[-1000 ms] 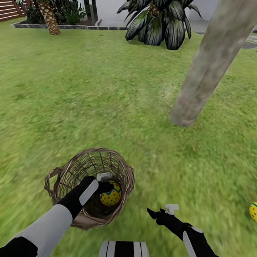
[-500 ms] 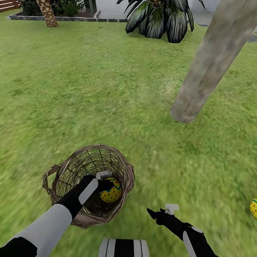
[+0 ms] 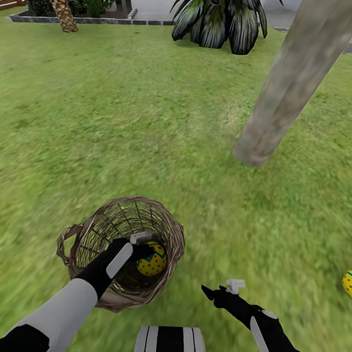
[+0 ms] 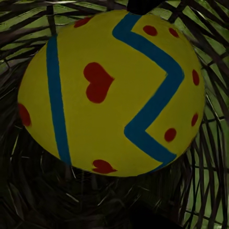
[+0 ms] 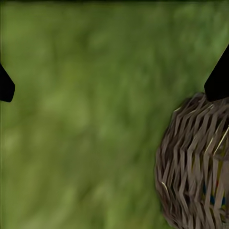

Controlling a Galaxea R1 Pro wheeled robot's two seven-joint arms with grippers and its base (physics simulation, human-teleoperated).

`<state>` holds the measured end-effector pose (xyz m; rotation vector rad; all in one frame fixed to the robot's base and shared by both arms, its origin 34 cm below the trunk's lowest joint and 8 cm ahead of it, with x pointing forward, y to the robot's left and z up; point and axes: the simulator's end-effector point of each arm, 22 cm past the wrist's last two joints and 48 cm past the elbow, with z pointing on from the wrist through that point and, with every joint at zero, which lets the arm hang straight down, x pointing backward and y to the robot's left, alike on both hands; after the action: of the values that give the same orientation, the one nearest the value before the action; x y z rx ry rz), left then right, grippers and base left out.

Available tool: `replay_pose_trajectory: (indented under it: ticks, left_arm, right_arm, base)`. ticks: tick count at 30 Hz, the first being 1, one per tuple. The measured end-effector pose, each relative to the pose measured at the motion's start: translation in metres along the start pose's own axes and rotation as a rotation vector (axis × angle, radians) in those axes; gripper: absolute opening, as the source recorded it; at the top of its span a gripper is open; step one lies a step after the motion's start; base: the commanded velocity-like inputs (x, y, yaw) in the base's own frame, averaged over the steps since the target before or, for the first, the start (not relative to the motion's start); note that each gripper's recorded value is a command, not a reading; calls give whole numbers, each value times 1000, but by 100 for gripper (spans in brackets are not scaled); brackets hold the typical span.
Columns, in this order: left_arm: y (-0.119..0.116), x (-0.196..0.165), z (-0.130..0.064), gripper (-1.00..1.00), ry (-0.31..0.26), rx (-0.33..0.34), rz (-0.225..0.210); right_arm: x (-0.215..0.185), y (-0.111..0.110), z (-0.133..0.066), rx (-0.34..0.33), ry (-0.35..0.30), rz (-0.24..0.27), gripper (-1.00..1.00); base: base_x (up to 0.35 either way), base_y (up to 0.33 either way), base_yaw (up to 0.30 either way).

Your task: Take the three Easter eggs out of the wicker basket on the lawn in the garden, then place them on the lawn next to a single tree (choose any tree) so that all three eggs are next to the same tree and none are left in the basket.

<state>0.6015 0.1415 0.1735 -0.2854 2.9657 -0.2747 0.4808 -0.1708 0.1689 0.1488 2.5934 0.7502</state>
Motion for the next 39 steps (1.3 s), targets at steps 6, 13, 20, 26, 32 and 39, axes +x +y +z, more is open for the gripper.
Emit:
replay_pose_trajectory:
  ticks: [6, 13, 20, 26, 32, 39]
  left_arm:
    - [12, -4, 1, 100, -5, -14, -3]
    - [7, -14, -5, 100, -31, -2, 1]
    - [2, -17, -6, 100, -37, 15, 1]
    - [4, -11, 1, 100, -21, 17, -10]
    - [0, -11, 3, 100, -18, 44, -15]
    - [-8, -11, 2, 100, -19, 80, -18]
  right_arm:
    - [2, -1, 1, 2, 4, 2, 100]
    - [2, 0, 1, -2, 3, 2, 100]
    - [1, 1, 1, -8, 1, 0, 100]
    - [9, -2, 3, -5, 14, 8, 100]
    - [10, -3, 4, -4, 17, 9, 100]
    - [10, -3, 4, -4, 17, 9, 100]
  base:
    - [0, 0, 0]
    - [0, 0, 0]
    - [0, 0, 0]
    - [0, 0, 0]
    - [0, 0, 0]
    - [0, 0, 0]
